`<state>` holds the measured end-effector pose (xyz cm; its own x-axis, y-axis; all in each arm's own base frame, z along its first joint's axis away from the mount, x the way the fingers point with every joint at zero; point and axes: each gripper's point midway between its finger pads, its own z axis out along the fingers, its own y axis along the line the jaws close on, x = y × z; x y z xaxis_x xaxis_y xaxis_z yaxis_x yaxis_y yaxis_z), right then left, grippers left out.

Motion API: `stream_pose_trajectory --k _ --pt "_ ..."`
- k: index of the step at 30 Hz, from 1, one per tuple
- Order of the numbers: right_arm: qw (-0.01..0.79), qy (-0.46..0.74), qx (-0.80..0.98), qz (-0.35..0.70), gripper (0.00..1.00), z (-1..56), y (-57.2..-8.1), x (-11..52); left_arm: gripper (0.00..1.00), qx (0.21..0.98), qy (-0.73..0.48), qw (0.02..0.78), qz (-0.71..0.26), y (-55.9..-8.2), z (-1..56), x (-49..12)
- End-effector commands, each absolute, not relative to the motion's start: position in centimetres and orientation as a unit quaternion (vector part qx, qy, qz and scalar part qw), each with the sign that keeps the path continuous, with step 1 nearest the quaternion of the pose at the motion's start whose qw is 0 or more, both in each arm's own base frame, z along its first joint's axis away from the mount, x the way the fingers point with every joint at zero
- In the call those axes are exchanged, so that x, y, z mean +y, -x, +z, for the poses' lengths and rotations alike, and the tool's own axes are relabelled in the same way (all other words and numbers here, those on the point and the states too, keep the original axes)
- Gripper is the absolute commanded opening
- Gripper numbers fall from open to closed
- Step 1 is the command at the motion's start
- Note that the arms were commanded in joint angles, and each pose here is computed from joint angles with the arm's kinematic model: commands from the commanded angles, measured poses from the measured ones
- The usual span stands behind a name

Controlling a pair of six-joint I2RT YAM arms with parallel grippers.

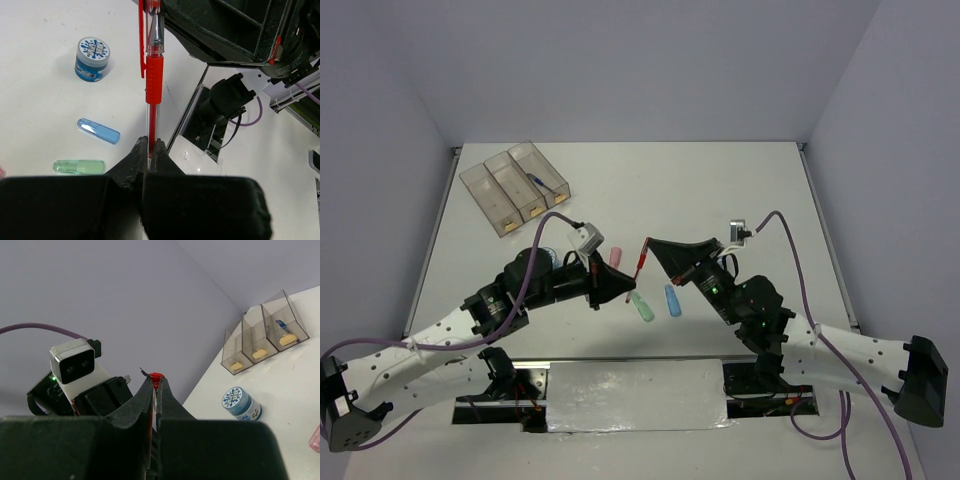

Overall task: Sort the stationery into containers
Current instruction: Close the pen cap on the pen.

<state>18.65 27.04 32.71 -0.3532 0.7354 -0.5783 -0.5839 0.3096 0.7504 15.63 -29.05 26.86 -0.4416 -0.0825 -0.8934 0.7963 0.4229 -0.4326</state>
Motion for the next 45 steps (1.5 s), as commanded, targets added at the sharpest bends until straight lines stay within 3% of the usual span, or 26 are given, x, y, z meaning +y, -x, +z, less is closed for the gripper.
stream_pose_trajectory --k 1,11,17,26,27,29,30,33,36,45 --pt "0.498 0.018 0.647 0.577 0.0 27.4 -15.6 30.2 0.0 0.592 -0.216 0.602 -0.49 -17.8 37.6 -28.2" --pt "0.506 0.025 0.639 0.579 0.0 27.8 -15.2 29.9 0.0 0.603 -0.225 0.598 -0.479 -18.1 36.8 -28.2" --pt "0.54 0.021 0.616 0.573 0.1 31.1 -15.3 28.1 0.0 0.631 -0.234 0.574 -0.467 -18.3 33.4 -28.8" --pt "0.567 0.018 0.603 0.561 0.12 33.3 -15.8 27.0 0.0 0.634 -0.226 0.577 -0.462 -18.2 32.2 -28.1" --pt "0.57 0.017 0.602 0.558 0.14 33.3 -15.9 26.8 0.0 0.634 -0.228 0.577 -0.462 -18.0 32.2 -28.0" --pt "0.575 0.017 0.598 0.558 0.38 33.7 -15.9 26.6 0.0 0.632 -0.23 0.578 -0.463 -17.9 32.4 -28.0" --pt "0.58 0.023 0.598 0.552 0.57 33.8 -15.9 26.6 0.0 0.631 -0.232 0.577 -0.464 -17.7 32.4 -28.0" --pt "0.594 0.041 0.612 0.521 0.79 34.3 -16.6 26.8 0.0 0.632 -0.237 0.571 -0.467 -17.6 32.0 -28.1" --pt "0.607 0.053 0.612 0.504 0.85 35.7 -17.2 27.3 0.0 0.633 -0.237 0.565 -0.473 -17.4 31.5 -28.3" --pt "0.628 0.101 0.611 0.472 0.84 39.5 -19.4 29.6 0.0 0.635 -0.249 0.552 -0.479 -16.9 30.7 -28.7"
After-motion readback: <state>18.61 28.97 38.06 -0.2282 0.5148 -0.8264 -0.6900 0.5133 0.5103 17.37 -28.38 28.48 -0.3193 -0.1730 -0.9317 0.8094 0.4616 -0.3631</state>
